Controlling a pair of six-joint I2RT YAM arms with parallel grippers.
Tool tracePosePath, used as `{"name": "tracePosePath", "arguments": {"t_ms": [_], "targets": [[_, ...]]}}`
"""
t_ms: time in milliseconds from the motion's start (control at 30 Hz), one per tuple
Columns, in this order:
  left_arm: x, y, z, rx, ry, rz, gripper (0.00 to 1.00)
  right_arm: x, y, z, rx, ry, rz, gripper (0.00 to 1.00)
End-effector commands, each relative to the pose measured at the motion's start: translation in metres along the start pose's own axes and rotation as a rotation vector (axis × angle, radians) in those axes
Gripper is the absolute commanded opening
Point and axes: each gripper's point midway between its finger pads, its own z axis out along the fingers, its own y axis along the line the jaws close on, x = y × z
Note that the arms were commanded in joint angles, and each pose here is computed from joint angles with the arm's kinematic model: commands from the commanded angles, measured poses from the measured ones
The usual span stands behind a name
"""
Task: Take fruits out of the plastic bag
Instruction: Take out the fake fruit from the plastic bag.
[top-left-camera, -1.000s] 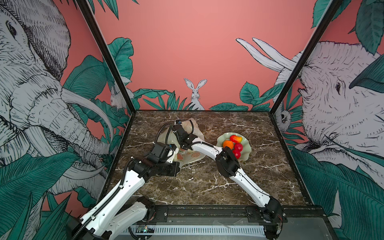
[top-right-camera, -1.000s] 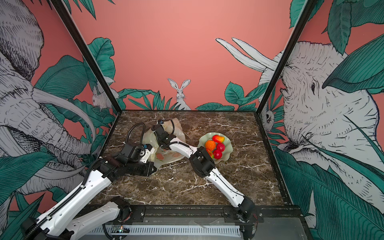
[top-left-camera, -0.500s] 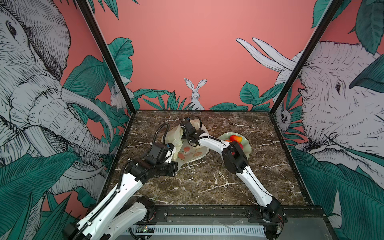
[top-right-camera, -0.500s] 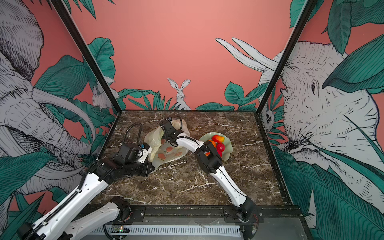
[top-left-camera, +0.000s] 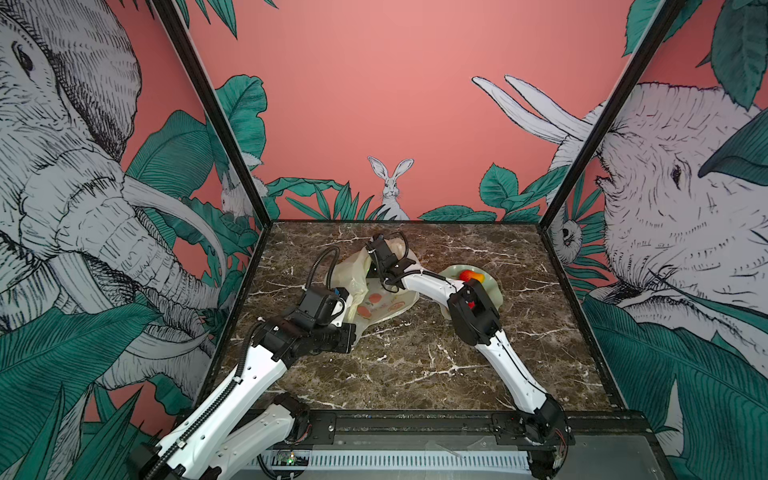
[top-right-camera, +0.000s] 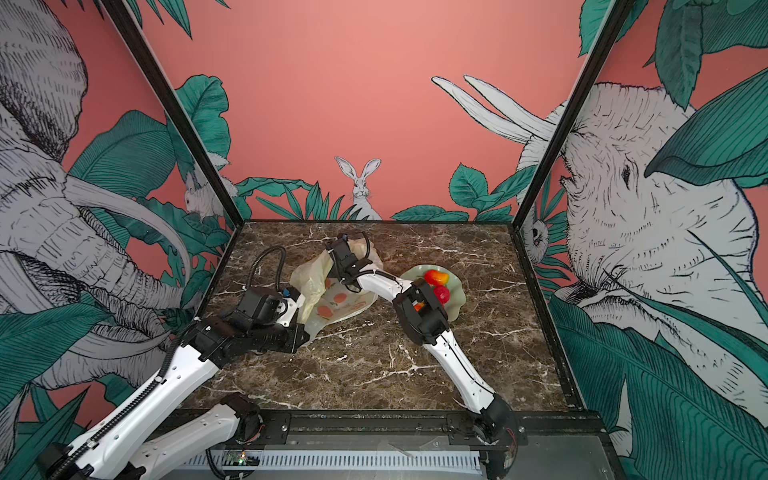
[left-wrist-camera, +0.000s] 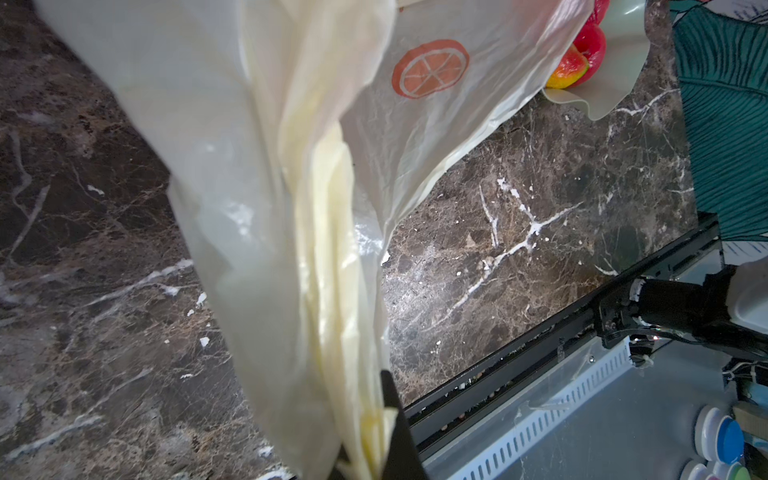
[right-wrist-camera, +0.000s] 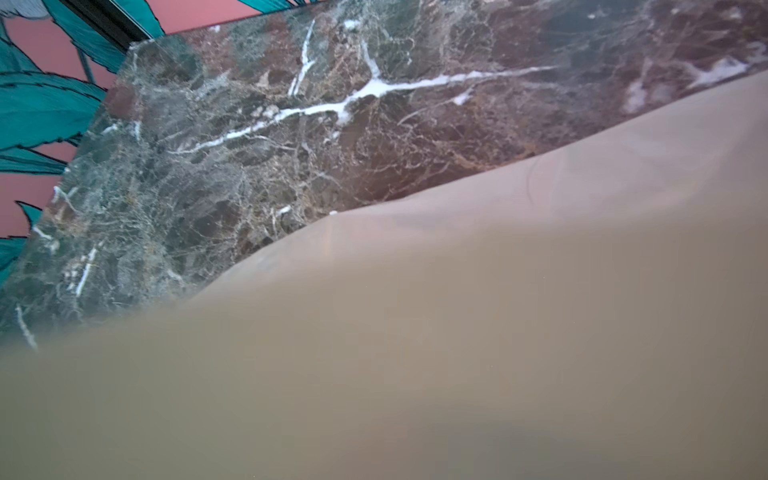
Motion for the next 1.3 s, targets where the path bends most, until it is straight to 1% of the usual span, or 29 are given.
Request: {"name": "tracePosePath", "arguments": {"t_ms": [0, 133, 300, 333, 467, 533, 567, 667, 833, 933, 1100, 1267], "targets": [[0.006, 0.0, 0.002, 0.008, 0.015, 0.009, 0.0, 0.033, -0.017, 0.022, 0.035, 0.084, 0.008, 0.8], [0.007, 0.001, 0.001, 0.006, 0.012, 0.012, 0.0, 0.039, -0.019, 0.027, 0.051, 0.11, -0.004, 0.81], [0.007, 0.002, 0.002, 0.006, 0.01, 0.015, 0.0, 0.044, -0.012, 0.024, 0.053, 0.132, -0.06, 0.82], [0.007, 0.001, 0.003, 0.006, 0.009, 0.016, 0.0, 0.045, -0.01, 0.023, 0.049, 0.14, -0.067, 0.79], [0.007, 0.002, 0.005, 0.01, 0.01, 0.017, 0.0, 0.054, -0.007, 0.021, 0.037, 0.168, -0.075, 0.6], [0.007, 0.002, 0.005, 0.009, 0.012, 0.019, 0.0, 0.055, -0.007, 0.019, 0.027, 0.17, -0.071, 0.54], [0.008, 0.002, 0.005, 0.007, 0.014, 0.022, 0.0, 0.055, -0.007, 0.017, 0.023, 0.17, -0.068, 0.53], [0.008, 0.002, 0.004, 0.007, 0.011, 0.024, 0.0, 0.051, -0.004, 0.012, 0.001, 0.171, -0.063, 0.54], [0.008, 0.003, 0.002, 0.004, 0.006, 0.023, 0.0, 0.051, 0.006, 0.004, -0.082, 0.206, -0.031, 0.66], [0.009, 0.003, 0.002, 0.002, 0.004, 0.02, 0.0, 0.055, 0.006, 0.003, -0.115, 0.225, -0.003, 0.66], [0.009, 0.003, 0.004, 0.005, 0.006, 0.016, 0.0, 0.061, -0.001, 0.004, -0.114, 0.236, -0.001, 0.51], [0.008, 0.004, 0.003, 0.002, 0.003, 0.019, 0.0, 0.044, 0.008, -0.007, -0.156, 0.194, 0.015, 0.34]]}}
